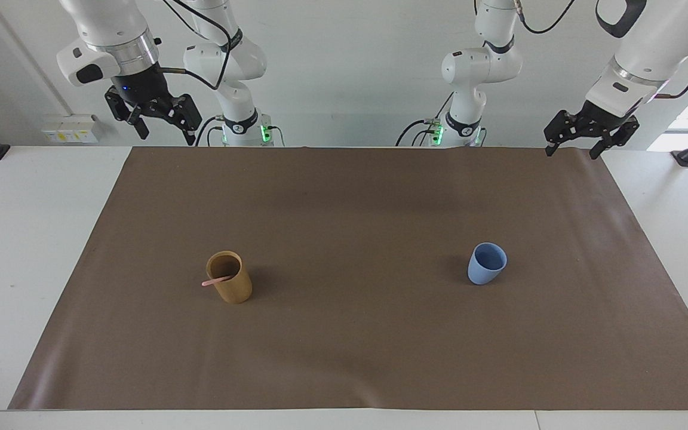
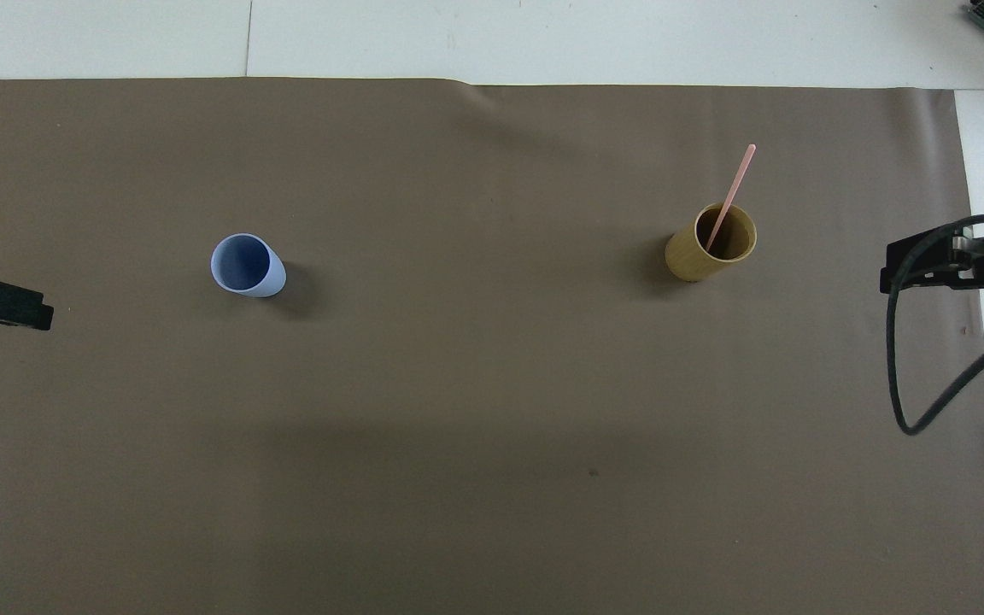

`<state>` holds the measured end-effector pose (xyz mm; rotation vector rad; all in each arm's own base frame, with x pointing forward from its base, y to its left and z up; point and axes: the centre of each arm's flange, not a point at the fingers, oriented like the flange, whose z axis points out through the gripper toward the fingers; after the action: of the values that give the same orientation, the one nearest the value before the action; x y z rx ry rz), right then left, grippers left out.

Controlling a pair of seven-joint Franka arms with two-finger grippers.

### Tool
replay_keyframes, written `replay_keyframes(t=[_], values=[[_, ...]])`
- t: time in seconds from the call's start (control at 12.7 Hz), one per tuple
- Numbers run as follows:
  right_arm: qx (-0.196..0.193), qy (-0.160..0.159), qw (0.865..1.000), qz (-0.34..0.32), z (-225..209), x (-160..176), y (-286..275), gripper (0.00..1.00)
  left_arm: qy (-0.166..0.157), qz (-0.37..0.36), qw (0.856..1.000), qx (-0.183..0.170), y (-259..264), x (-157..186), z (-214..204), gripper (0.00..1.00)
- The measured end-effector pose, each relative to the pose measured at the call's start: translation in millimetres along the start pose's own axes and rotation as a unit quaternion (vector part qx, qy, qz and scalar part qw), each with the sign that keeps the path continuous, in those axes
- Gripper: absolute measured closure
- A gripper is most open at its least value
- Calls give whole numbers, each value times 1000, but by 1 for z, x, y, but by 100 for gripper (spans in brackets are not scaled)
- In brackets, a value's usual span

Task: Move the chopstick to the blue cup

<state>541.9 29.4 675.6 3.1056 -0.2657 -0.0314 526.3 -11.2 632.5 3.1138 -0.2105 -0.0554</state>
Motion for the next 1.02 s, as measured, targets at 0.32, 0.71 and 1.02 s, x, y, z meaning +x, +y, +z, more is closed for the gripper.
replay_keyframes(t=[0.32,0.71,1.02], values=[[0,0,1000,0,0,0,0,0,2,0,1000,0,0,-1,-2,0],[0,0,1000,0,0,0,0,0,2,1,1000,0,1,-1,-2,0],[0,0,1000,0,0,0,0,0,-7,-11,1000,-1,-9,-16,-19,0]])
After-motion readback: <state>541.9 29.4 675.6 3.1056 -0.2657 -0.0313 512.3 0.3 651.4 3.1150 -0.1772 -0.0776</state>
